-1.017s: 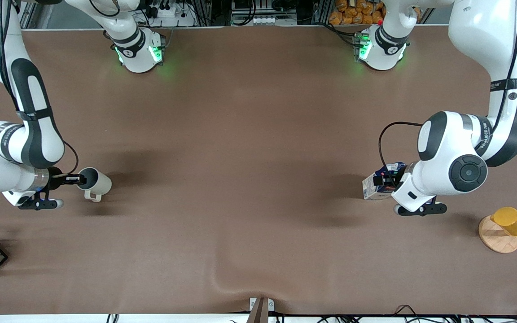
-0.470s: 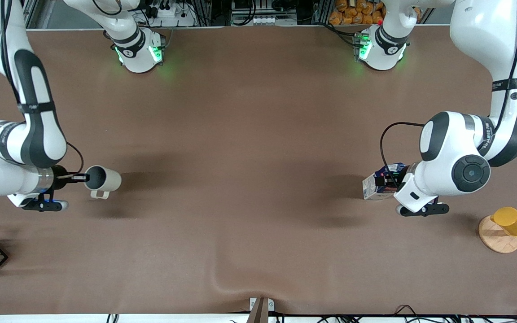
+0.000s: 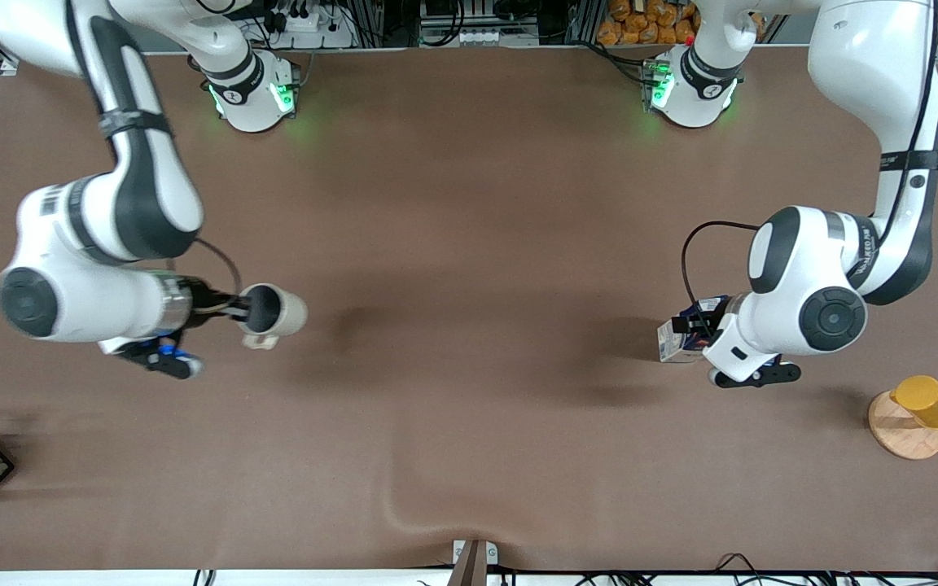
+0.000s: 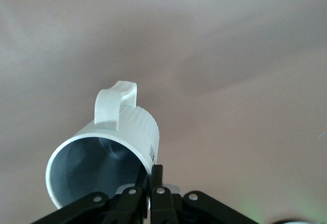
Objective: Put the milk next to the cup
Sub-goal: 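Carry the mug inward with the right gripper while the left gripper lifts the carton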
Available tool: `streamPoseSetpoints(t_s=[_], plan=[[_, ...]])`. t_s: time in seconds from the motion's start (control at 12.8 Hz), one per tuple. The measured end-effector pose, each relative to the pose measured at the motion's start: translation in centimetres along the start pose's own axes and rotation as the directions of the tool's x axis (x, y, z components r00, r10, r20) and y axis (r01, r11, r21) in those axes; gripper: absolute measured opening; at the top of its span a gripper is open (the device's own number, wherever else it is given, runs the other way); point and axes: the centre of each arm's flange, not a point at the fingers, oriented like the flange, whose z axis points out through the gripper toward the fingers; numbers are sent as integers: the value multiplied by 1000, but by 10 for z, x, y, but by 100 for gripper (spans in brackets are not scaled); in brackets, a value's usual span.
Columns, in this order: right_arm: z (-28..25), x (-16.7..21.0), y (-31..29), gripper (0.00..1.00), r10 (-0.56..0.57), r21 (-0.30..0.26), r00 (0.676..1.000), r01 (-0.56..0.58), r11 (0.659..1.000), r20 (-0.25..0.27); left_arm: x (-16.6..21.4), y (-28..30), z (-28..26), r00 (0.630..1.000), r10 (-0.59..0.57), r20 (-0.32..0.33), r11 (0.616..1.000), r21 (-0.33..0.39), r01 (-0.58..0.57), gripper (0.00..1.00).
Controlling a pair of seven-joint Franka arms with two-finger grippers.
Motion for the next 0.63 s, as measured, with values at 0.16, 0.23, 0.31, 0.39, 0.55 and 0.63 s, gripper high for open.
streamPoseSetpoints(t_s=[0.16,0.23,0.31,0.39,0.55,0.63], plan=[[13,-32,-58,4,92,29,994,-90,995,-53,1,-1,2,1000,-8,3,1000,1,8,71],[24,-49,-86,4,128,44,989,-125,991,-77,1,-1,2,1000,-8,3,1000,0,8,57],[40,-65,-115,4,154,60,983,-148,987,-101,1,-1,1,1000,-9,2,1000,0,9,45],[59,-80,-142,4,176,76,977,-167,983,-122,1,-1,1,1000,-9,0,1000,-1,9,39],[107,-103,-186,4,226,104,962,-211,972,-153,4,-4,-8,1000,-15,-19,1000,-8,15,37],[131,-108,-200,4,253,117,954,-236,965,-163,6,-8,-18,999,-20,-37,1000,-15,20,35]])
